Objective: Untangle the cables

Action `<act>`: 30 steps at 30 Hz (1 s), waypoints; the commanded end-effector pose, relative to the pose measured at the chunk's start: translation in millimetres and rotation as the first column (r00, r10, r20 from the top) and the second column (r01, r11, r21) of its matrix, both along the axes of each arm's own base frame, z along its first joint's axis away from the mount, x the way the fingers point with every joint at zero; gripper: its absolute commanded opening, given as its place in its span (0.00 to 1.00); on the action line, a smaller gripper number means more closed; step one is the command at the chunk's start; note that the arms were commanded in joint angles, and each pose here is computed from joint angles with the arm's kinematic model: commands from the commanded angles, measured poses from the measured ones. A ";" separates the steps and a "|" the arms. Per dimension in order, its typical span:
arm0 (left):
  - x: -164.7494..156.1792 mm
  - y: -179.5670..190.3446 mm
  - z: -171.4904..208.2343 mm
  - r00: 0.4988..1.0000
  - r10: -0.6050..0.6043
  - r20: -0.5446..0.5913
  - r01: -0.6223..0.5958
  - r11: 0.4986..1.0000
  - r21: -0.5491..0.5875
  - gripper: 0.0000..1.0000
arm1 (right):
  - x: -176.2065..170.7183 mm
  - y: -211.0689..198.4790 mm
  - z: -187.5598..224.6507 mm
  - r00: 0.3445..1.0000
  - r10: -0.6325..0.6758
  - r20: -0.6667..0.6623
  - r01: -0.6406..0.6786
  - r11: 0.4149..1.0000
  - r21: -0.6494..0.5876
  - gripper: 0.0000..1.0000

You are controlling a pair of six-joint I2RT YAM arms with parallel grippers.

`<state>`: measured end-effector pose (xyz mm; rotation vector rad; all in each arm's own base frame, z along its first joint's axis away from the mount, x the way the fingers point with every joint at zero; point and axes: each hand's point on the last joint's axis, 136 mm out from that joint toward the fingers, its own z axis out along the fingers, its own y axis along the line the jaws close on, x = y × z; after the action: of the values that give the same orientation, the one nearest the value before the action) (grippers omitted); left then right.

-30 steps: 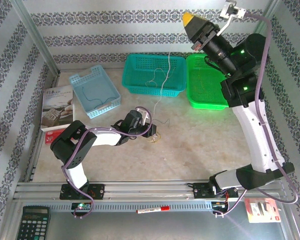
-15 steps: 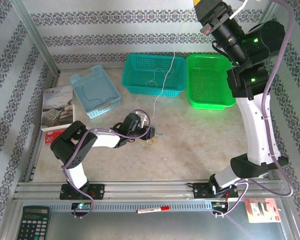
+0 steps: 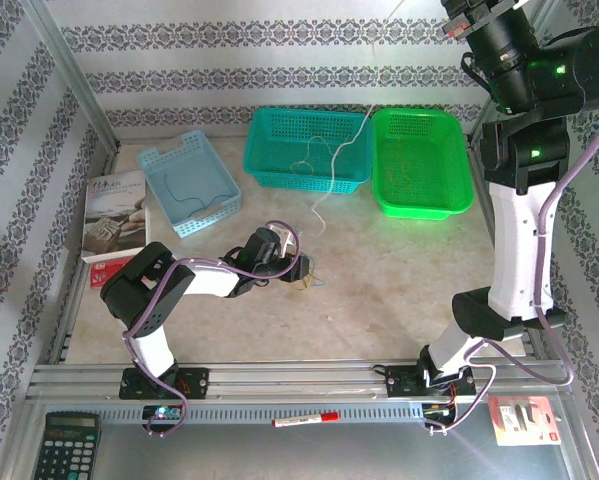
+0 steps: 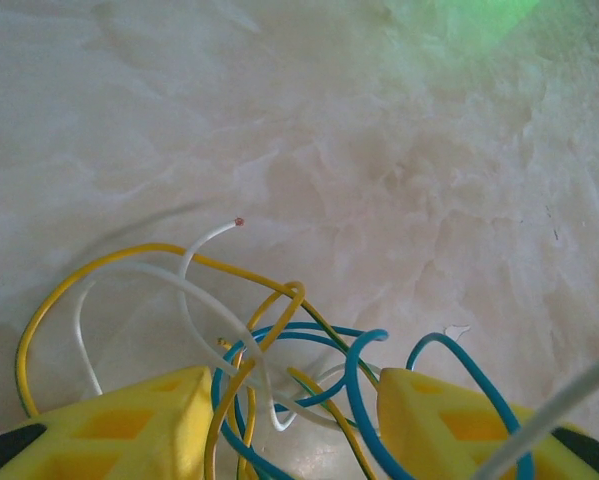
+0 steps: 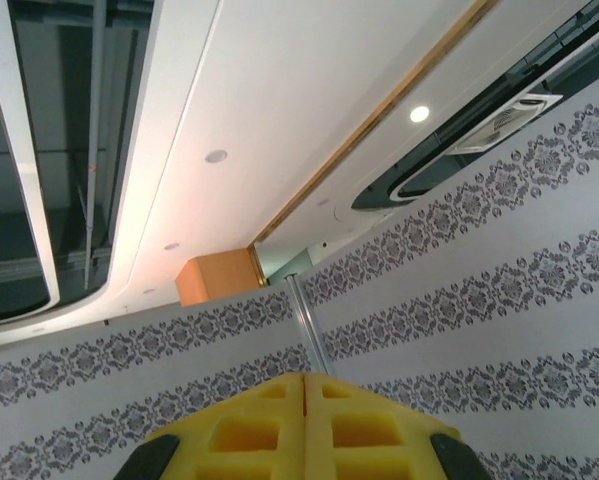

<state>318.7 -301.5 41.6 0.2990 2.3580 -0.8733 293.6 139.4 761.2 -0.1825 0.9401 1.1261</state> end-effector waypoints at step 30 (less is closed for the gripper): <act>-9.1 -1.9 -5.7 1.000 -0.005 -0.013 0.005 1.000 -0.017 0.64 | -52.4 -70.3 50.3 0.951 -0.253 0.175 0.236 0.965 0.110 0.00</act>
<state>316.7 -300.9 40.4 0.2803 2.3555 -0.8906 270.0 78.1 796.6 -0.0838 0.7983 0.9523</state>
